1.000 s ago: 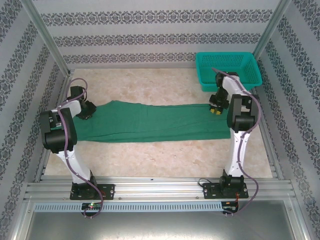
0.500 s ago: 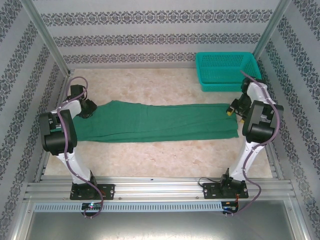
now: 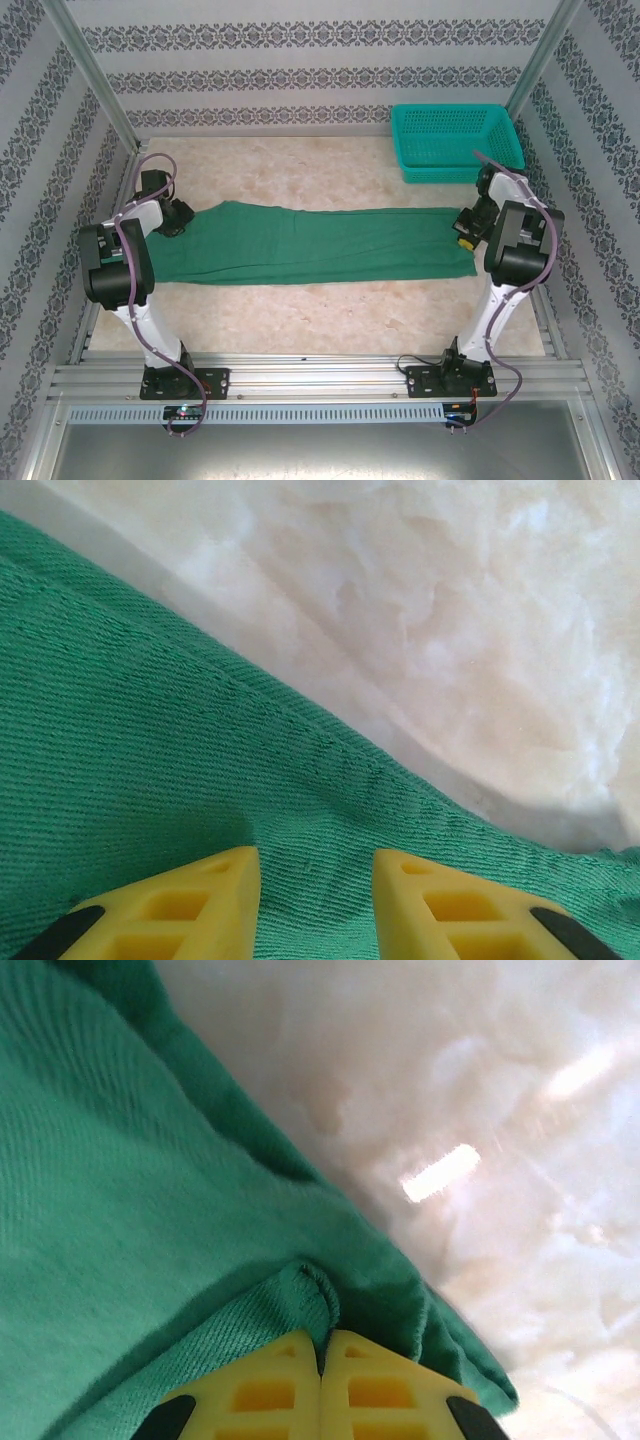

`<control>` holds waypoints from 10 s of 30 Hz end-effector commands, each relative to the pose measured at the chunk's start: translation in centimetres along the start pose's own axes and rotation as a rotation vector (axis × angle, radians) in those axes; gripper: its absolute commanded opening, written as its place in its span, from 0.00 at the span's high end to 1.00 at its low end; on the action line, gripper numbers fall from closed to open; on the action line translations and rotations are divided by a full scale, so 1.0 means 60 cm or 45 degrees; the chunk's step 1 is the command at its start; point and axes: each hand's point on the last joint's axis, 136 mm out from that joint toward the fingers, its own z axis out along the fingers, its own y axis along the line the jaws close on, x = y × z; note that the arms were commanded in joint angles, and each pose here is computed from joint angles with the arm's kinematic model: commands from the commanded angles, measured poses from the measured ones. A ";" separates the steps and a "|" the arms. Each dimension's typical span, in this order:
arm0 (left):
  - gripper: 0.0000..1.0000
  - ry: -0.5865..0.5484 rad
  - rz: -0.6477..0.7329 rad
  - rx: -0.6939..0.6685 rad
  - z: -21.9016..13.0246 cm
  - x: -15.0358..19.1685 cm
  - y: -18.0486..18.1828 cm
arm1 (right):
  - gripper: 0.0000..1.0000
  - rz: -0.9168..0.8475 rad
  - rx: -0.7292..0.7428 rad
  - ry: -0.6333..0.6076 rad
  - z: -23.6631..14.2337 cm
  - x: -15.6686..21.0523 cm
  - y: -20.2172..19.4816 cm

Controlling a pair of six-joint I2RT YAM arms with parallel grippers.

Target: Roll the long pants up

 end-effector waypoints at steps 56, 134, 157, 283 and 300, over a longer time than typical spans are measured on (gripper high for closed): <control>0.68 0.107 0.028 0.036 0.045 0.042 0.002 | 1.00 -0.236 0.020 -0.113 -0.066 0.251 0.000; 0.45 -0.216 0.118 -0.118 -0.119 -0.054 0.015 | 0.17 0.030 -0.323 -0.503 -0.124 -0.128 0.087; 0.52 0.047 0.028 -0.186 -0.065 0.047 0.114 | 1.00 -0.350 -0.301 -0.035 0.023 0.124 0.222; 0.46 0.229 0.377 0.407 -0.060 0.197 -0.155 | 0.02 -0.852 -0.659 -0.325 -0.126 0.394 0.512; 0.43 -0.113 0.267 0.073 -0.173 0.108 -0.059 | 0.02 -0.838 -0.641 -0.260 -0.087 0.376 0.515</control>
